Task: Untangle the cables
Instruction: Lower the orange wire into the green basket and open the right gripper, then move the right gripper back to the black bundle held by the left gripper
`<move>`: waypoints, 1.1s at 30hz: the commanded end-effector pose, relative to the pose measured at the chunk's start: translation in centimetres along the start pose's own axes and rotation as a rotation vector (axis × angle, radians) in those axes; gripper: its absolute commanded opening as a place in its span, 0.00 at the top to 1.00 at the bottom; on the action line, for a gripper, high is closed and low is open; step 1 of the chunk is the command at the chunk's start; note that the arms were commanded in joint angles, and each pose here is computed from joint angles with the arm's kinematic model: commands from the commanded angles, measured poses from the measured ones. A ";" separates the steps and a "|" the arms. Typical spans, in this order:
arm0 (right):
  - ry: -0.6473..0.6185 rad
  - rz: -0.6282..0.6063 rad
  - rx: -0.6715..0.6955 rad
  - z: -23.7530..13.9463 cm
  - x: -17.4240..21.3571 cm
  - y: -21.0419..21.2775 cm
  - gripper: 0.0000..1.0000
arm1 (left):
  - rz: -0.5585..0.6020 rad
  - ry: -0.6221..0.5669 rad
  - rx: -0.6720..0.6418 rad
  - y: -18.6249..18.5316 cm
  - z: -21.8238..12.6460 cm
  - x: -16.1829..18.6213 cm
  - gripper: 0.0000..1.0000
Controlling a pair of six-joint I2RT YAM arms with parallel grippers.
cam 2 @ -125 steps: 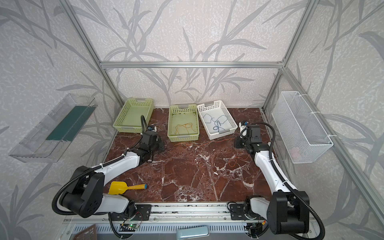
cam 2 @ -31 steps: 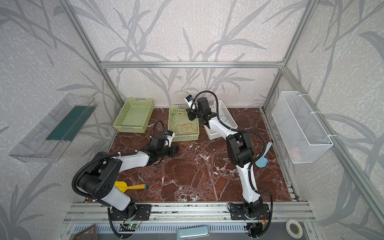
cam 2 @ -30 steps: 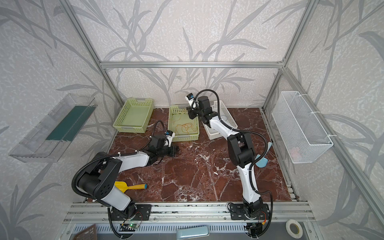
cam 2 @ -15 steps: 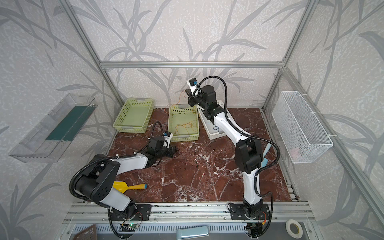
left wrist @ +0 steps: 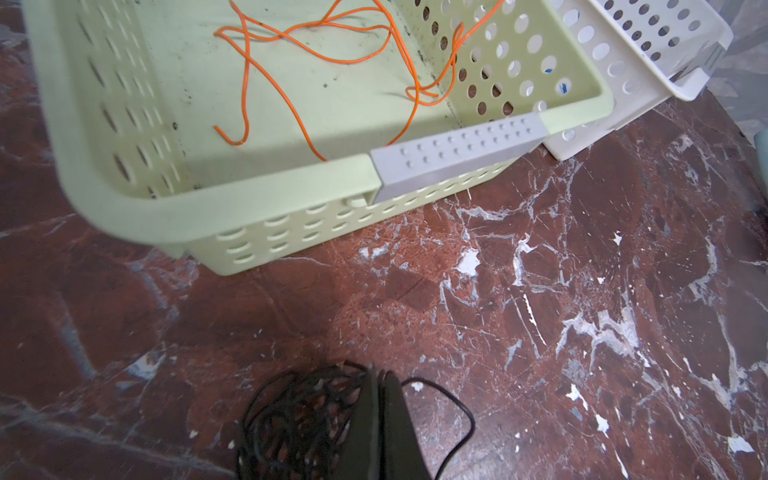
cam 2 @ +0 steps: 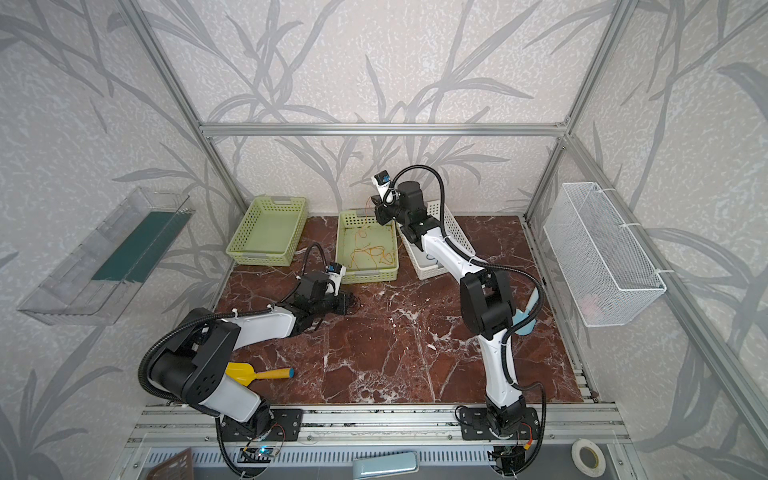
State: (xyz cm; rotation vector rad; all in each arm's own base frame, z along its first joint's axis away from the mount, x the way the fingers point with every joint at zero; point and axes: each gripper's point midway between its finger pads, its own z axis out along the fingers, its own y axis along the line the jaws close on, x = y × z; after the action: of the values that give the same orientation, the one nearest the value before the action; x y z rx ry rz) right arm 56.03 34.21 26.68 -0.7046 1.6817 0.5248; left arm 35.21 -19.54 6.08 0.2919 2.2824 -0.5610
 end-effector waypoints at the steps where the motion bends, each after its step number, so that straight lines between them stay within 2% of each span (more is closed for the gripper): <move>1: 0.066 -0.028 -0.064 1.5 2.4 2.3 1.00 | 0.020 -0.009 0.042 -0.9 0.0 -0.4 1.00; 3: 0.109 -0.038 -0.081 2.0 3.7 3.1 0.97 | 0.023 -0.009 0.070 -1.4 0.1 -0.4 1.00; 5: 0.148 -0.044 -0.085 2.0 4.5 3.7 0.77 | 0.028 -0.009 0.099 -2.0 0.0 -0.4 1.00; 12: 0.181 -0.047 -0.039 -0.6 3.9 3.7 0.43 | 0.061 -0.009 0.162 -3.4 -0.1 -0.3 1.00; 14: 0.205 -0.041 -0.039 -1.6 3.5 3.8 0.37 | 0.064 -0.008 0.182 -3.8 0.0 -0.3 1.00; 19: 0.216 -0.015 -0.015 -5.4 1.8 4.0 0.28 | 0.080 -0.005 0.226 -5.2 0.2 -0.3 1.00; 22: 0.199 0.049 -0.019 -8.3 0.7 4.2 0.23 | 0.099 0.013 0.256 -6.4 0.4 0.2 1.00; 26: 0.250 0.107 -0.053 -12.2 2.5 5.8 0.23 | 0.131 0.010 0.298 -8.4 0.5 0.1 1.00; 28: 0.283 0.143 -0.072 -14.4 4.3 6.9 0.25 | 0.163 0.019 0.312 -9.6 0.6 0.2 0.92; 31: 0.379 0.196 -0.080 -17.3 9.4 8.2 0.29 | 0.199 0.021 0.315 -10.7 0.4 -0.3 0.70; 33: 0.432 0.224 -0.067 -19.0 12.7 8.7 0.32 | 0.209 -0.012 0.286 -10.5 -0.2 -1.3 0.62</move>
State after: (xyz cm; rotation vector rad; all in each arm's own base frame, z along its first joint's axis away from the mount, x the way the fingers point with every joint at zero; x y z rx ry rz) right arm 37.44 26.59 22.83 -0.7373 2.0282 0.5891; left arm 31.42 -28.63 8.50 0.6424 2.1744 -0.8196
